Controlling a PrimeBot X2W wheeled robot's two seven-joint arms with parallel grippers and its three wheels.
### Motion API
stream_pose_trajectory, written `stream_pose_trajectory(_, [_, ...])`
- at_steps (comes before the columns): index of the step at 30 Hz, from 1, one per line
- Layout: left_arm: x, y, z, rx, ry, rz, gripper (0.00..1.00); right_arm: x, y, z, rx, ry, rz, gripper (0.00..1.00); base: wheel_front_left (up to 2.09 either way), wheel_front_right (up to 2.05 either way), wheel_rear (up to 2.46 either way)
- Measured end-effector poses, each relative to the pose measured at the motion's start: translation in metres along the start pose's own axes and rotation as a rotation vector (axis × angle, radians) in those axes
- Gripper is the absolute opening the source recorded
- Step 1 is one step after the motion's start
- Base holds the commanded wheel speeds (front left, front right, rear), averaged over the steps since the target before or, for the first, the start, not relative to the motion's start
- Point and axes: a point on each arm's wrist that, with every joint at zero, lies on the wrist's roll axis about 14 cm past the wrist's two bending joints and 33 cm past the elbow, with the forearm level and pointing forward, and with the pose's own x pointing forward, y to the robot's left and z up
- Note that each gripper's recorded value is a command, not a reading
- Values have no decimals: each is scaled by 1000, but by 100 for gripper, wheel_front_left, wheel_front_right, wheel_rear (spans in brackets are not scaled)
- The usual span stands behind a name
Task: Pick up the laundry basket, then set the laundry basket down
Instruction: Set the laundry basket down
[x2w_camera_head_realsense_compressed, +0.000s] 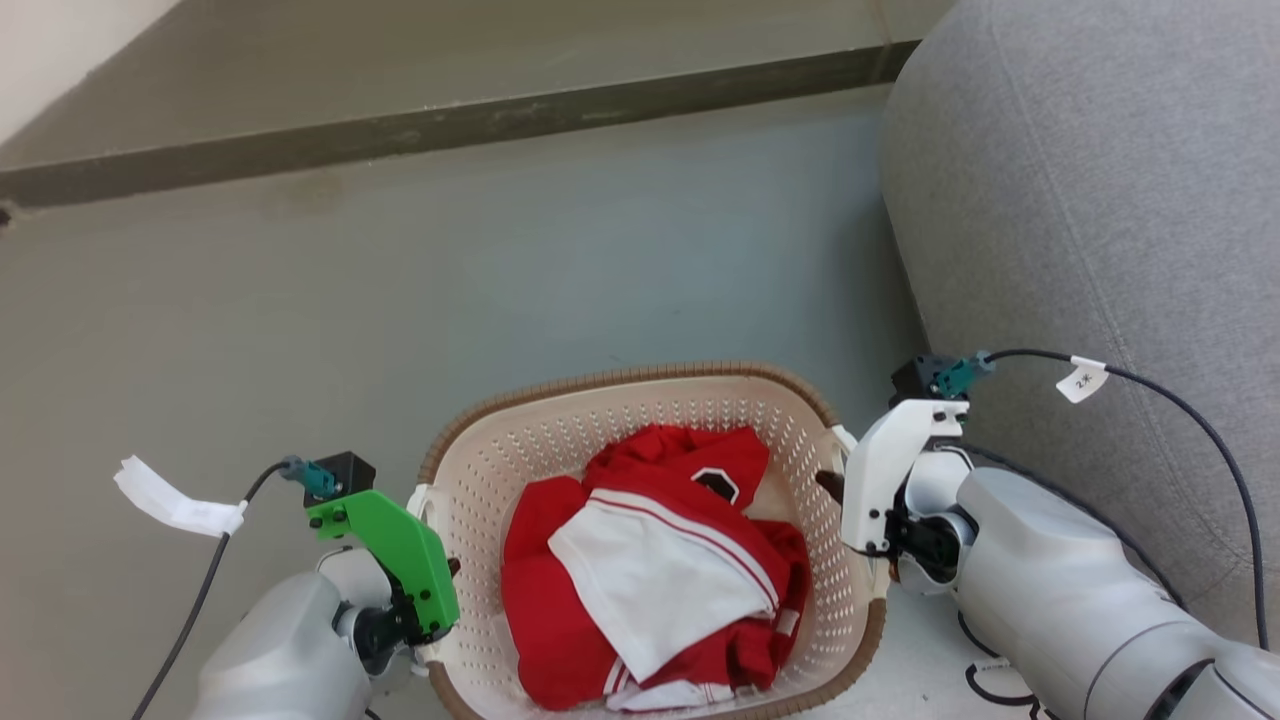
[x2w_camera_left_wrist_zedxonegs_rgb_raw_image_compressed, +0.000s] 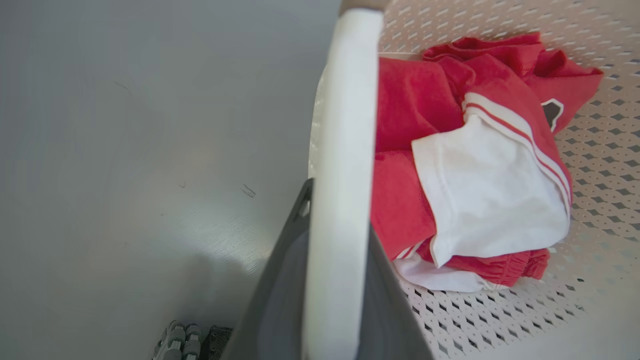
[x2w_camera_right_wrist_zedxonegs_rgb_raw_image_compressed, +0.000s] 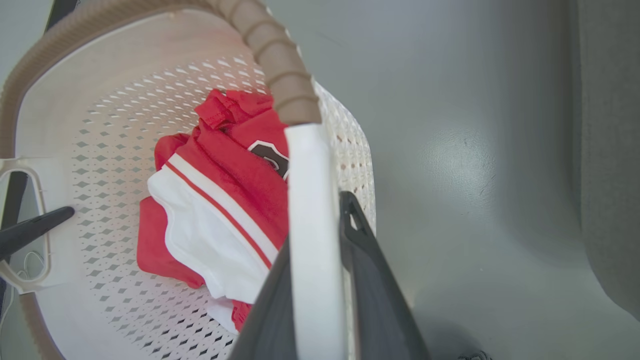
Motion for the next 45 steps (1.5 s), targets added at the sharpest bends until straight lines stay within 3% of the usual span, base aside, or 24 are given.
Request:
stream_pose_trajectory(25, [45,21,34,-39,-68,-23,0,54,-17,24,-13,-54,-5,0,0,0,0])
stream_pose_trajectory(35, [71,35,29,-73,-52,-26,0,81,-28,11,14,-23,-13,0,0,0,0])
stream_pose_trajectory(45, [94,48,45,-88,-103,-29,0,108,-36,22,22,-72,-12,0,0,0,0])
